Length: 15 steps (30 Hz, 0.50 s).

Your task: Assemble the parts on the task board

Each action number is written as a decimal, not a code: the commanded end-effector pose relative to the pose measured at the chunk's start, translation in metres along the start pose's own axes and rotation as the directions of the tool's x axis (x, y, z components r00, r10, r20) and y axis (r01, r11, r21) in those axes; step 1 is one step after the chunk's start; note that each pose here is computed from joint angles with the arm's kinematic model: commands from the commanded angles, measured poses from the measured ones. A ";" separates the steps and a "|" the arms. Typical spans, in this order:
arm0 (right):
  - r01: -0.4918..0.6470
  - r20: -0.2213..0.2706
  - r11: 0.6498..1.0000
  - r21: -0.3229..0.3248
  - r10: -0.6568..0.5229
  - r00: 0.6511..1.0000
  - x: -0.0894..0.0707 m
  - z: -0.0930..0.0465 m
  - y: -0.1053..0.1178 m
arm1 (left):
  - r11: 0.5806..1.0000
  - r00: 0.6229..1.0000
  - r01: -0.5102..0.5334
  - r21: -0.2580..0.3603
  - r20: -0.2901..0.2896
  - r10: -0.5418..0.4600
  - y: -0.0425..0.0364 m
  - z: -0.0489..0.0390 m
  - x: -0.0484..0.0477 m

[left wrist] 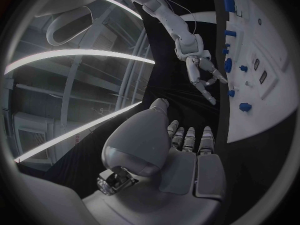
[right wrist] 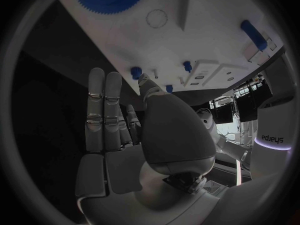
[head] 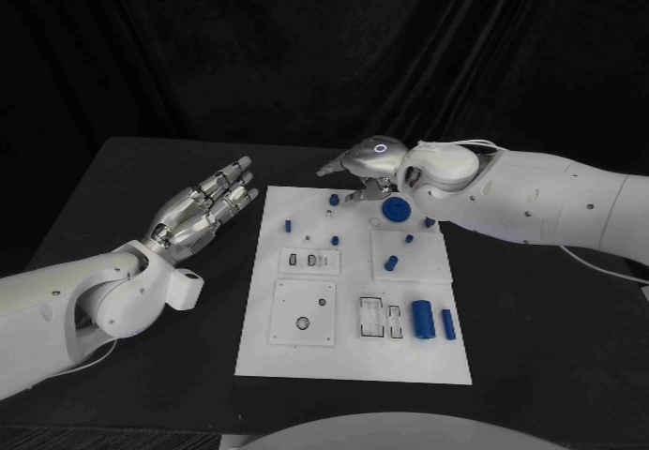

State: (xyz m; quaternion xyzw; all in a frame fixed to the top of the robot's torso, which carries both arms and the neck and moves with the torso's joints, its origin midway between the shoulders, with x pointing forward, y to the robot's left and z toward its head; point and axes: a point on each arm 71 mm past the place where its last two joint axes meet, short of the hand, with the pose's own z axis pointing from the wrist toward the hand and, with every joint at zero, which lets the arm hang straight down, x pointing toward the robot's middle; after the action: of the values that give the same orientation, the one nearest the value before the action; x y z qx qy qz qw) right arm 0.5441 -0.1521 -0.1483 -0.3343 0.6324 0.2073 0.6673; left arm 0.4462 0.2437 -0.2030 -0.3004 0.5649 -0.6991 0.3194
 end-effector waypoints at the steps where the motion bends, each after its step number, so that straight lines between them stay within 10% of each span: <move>1: 0.022 0.122 0.999 0.034 -0.026 0.992 -0.028 -0.009 -0.007 | 0.999 1.000 0.002 0.038 -0.018 -0.002 -0.0038 -0.0002 0.0009; 9: 0.032 0.100 0.995 0.100 -0.042 0.994 -0.051 -0.041 -0.028 | 0.999 1.000 -0.001 0.034 -0.013 0.001 -0.0040 -0.0012 -0.0001; 15: 0.022 -0.040 0.982 0.189 -0.015 0.999 -0.034 -0.060 -0.043 | 0.999 1.000 0.002 0.033 -0.018 -0.002 -0.0033 -0.0001 0.0005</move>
State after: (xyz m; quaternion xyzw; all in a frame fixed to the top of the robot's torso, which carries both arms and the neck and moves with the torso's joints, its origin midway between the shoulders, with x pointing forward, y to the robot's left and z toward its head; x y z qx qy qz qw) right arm 0.5253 -0.2126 -0.0966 -0.3004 0.6198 0.1727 0.7042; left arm 0.4460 0.2457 -0.2030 -0.3011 0.5648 -0.6981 0.3208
